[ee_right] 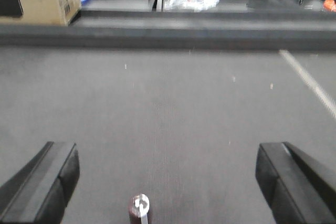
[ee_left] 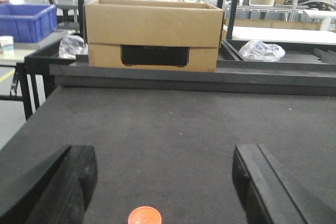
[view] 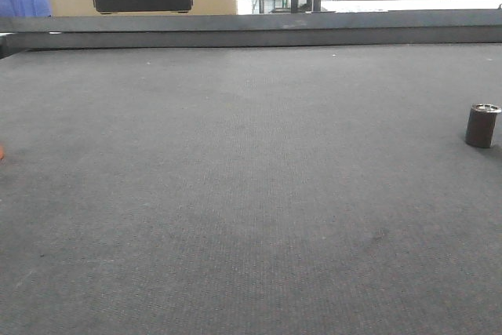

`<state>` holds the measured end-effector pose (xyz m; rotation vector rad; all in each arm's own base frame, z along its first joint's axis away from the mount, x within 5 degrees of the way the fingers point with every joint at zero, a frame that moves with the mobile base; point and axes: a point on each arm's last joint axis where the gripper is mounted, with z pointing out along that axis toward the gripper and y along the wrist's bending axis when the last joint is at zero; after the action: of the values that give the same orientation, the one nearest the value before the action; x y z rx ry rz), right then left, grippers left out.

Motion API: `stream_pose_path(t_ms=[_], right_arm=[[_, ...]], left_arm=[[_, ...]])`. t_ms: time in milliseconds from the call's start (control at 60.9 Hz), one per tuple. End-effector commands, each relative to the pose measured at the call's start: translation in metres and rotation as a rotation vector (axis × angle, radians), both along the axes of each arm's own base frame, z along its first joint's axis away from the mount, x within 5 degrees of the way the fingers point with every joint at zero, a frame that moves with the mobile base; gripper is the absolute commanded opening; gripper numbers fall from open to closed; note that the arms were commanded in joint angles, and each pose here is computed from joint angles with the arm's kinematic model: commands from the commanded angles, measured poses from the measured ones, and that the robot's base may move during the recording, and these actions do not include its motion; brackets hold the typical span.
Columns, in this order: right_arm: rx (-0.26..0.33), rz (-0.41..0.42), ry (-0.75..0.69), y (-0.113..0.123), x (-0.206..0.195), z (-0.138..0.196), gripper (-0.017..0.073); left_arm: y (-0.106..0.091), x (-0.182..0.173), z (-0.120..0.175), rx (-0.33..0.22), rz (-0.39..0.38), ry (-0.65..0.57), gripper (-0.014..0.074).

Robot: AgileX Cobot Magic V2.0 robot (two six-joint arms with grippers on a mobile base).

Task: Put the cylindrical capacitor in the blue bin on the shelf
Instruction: 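Close the right gripper on the capacitor and lift it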

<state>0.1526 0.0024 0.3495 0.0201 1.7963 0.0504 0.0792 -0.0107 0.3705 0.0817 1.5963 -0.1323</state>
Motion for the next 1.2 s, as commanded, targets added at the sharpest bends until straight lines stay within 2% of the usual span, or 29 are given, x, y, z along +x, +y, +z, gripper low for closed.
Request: stream_pose_path(t_ms=[0, 295, 394, 509, 640, 903, 1182], right_arm=[[-0.002, -0.009, 0.01, -0.001, 0.002, -0.023, 0.057], [-0.015, -0.05, -0.058, -0.005, 0.012, -0.116, 0.057], [-0.02, -0.054, -0.054, -0.005, 0.02, -0.129, 0.057], [-0.053, -0.02, -0.058, -0.002, 0.034, -0.14, 0.057], [-0.059, 0.01, -0.073, 0.004, 0.047, -0.154, 0.057], [-0.065, 0.007, -0.089, 0.005, 0.076, -0.185, 0.057], [-0.059, -0.031, -0.028, 0.004, 0.116, -0.214, 0.057]], left_arm=[[-0.002, 0.003, 0.0, -0.04, -0.02, 0.009, 0.044], [-0.003, 0.004, 0.0, -0.051, -0.023, 0.013, 0.0461], [-0.003, 0.004, 0.0, -0.051, -0.023, 0.013, 0.046], [-0.003, 0.004, 0.0, -0.051, -0.023, 0.013, 0.046], [-0.003, 0.004, 0.0, -0.051, -0.023, 0.013, 0.046], [-0.003, 0.004, 0.0, -0.051, -0.023, 0.013, 0.0459], [-0.003, 0.004, 0.0, -0.051, -0.023, 0.013, 0.0456]])
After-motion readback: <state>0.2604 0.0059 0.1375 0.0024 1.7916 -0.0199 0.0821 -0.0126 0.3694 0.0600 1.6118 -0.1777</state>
